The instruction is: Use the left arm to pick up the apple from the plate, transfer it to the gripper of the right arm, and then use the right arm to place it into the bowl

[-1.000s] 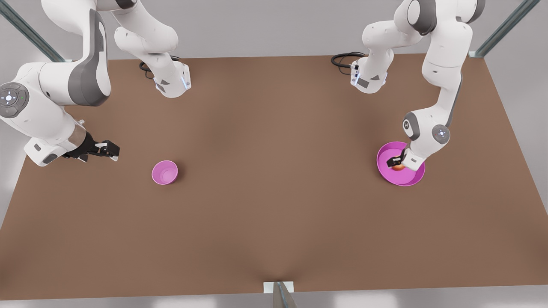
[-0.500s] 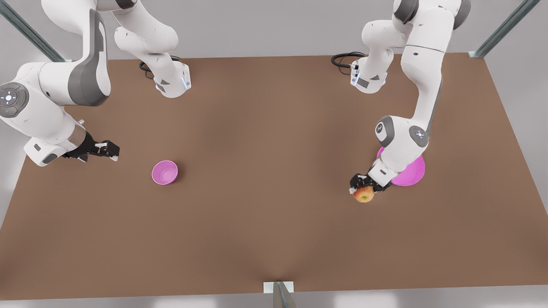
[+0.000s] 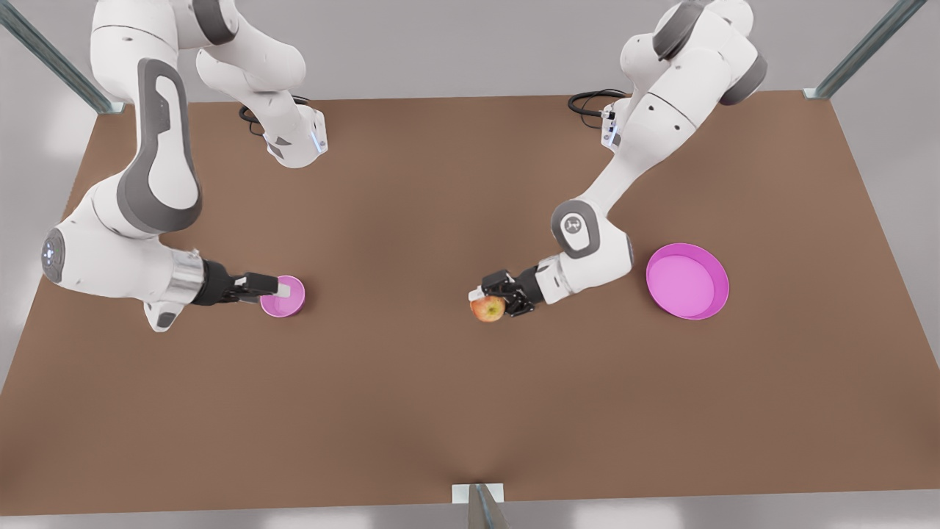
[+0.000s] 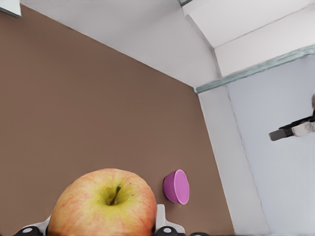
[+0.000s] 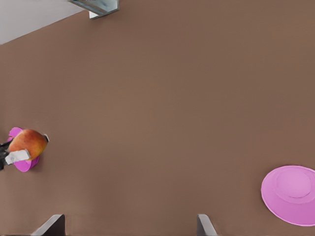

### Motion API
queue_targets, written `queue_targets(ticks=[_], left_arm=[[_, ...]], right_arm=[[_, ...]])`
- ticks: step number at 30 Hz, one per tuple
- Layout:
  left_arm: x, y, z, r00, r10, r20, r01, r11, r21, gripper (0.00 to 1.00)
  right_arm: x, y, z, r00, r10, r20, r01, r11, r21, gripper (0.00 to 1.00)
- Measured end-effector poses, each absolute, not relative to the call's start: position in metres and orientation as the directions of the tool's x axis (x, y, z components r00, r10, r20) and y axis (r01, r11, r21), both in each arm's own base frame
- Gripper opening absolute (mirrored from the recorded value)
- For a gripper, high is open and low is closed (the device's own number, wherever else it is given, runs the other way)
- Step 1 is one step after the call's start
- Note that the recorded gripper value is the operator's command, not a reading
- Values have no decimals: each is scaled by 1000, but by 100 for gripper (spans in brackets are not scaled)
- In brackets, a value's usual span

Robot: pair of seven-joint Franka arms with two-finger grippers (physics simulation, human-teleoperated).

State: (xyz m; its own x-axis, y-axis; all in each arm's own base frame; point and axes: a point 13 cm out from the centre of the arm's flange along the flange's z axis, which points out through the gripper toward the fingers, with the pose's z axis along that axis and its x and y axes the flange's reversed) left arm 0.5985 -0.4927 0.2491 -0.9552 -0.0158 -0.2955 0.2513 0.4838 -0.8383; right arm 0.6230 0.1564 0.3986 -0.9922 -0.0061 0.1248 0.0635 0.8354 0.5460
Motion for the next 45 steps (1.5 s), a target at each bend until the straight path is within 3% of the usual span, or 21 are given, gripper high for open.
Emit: queue_targets(ticks=[4, 11, 20, 26, 31, 45], left_arm=[[600, -536, 266, -891, 40, -451, 430, 386, -816, 74], [579, -606, 275, -728, 82, -681, 679, 222, -700, 74], [583, -636, 256, -457, 95, -884, 884, 162, -439, 74], [583, -646, 251, -298, 106, -949, 949, 140, -283, 74], [583, -651, 249, -192, 111, -975, 976, 129, -177, 74], [582, -655, 252, 9, 129, -992, 995, 102, 22, 74]], right_arm=[[633, 231, 400, -991, -19, 133, 80, 707, 702, 100], [663, 264, 334, -982, 9, 190, 170, 489, 856, 100], [632, 292, 278, -981, -11, 192, 183, 250, 951, 100], [626, 289, 260, -994, 15, 111, 112, 139, 984, 100], [597, 304, 254, -999, -10, 46, 45, 85, 995, 100], [589, 348, 263, -983, -2, -184, -184, 41, 982, 100]])
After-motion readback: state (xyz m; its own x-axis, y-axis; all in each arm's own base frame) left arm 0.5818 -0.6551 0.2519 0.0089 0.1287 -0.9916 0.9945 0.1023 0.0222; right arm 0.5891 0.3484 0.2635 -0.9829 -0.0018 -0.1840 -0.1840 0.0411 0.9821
